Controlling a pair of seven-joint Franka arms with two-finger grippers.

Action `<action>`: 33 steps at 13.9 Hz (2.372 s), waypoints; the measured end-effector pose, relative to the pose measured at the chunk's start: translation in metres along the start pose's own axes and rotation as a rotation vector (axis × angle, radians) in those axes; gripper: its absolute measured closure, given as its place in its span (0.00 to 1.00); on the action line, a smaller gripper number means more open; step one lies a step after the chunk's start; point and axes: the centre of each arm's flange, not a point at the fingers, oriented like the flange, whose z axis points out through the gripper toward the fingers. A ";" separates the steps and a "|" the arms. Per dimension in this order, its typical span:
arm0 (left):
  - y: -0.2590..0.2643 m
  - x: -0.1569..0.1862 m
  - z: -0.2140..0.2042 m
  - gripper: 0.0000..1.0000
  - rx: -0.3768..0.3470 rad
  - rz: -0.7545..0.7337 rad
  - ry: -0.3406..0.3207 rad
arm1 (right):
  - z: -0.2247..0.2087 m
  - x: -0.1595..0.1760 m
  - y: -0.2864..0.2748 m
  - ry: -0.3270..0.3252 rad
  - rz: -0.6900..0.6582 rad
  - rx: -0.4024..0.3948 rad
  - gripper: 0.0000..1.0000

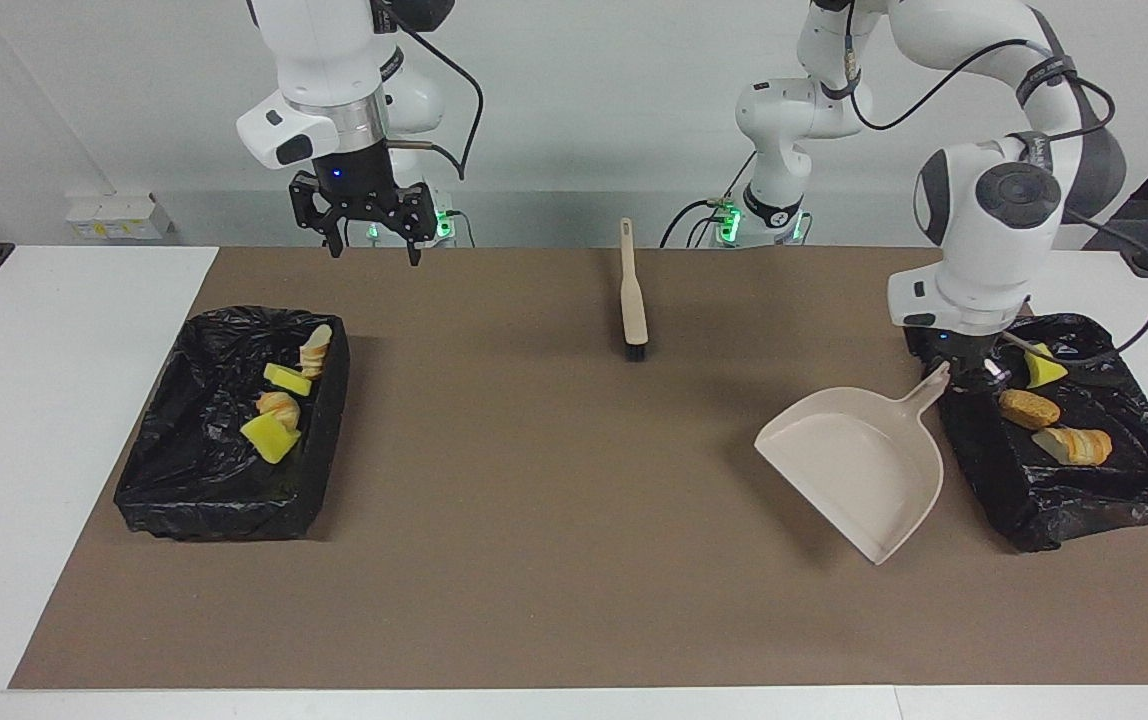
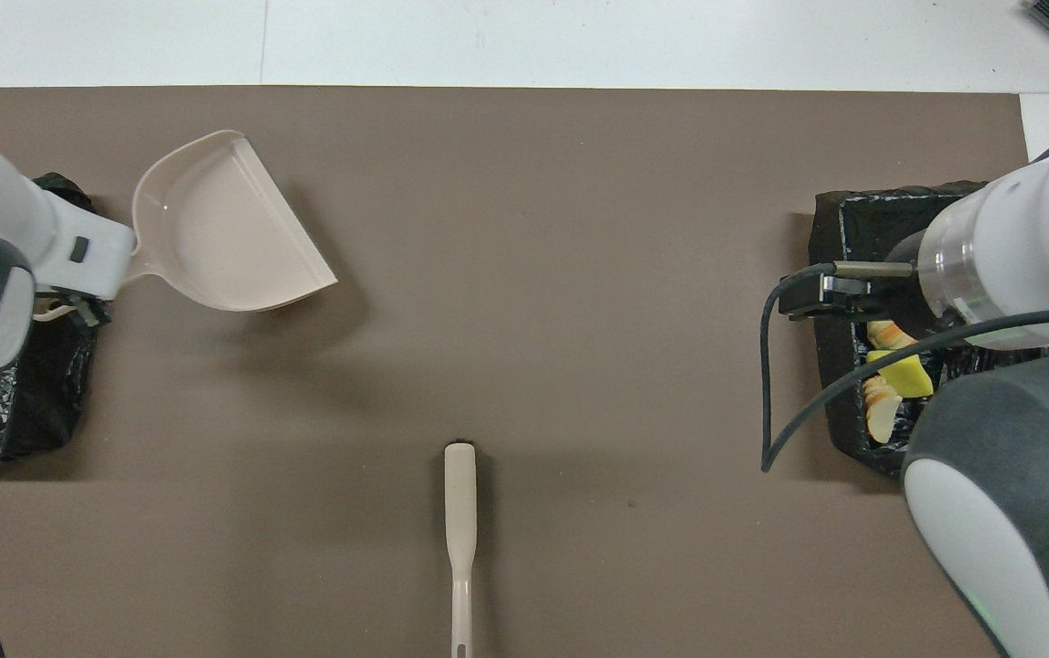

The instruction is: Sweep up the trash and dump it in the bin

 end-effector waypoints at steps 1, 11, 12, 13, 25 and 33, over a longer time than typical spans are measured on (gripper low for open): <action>0.020 0.017 0.010 0.67 -0.036 -0.088 0.000 | -0.001 0.001 0.002 0.000 -0.012 0.000 0.00; 0.210 0.176 0.012 0.67 -0.233 -0.850 0.139 | -0.007 0.004 0.016 -0.010 -0.024 -0.003 0.00; 0.222 0.183 0.010 0.67 -0.241 -0.906 0.149 | -0.006 0.003 0.020 -0.026 -0.019 -0.008 0.00; 0.230 0.188 0.007 0.67 -0.249 -0.957 0.159 | -0.007 0.004 0.026 -0.035 -0.007 -0.008 0.00; 0.241 0.189 0.014 0.67 -0.235 -0.812 0.171 | -0.009 0.013 0.060 -0.040 0.026 0.009 0.00; 0.117 0.144 -0.021 0.00 -0.220 -0.910 0.271 | -0.007 0.013 0.059 -0.050 -0.037 0.040 0.00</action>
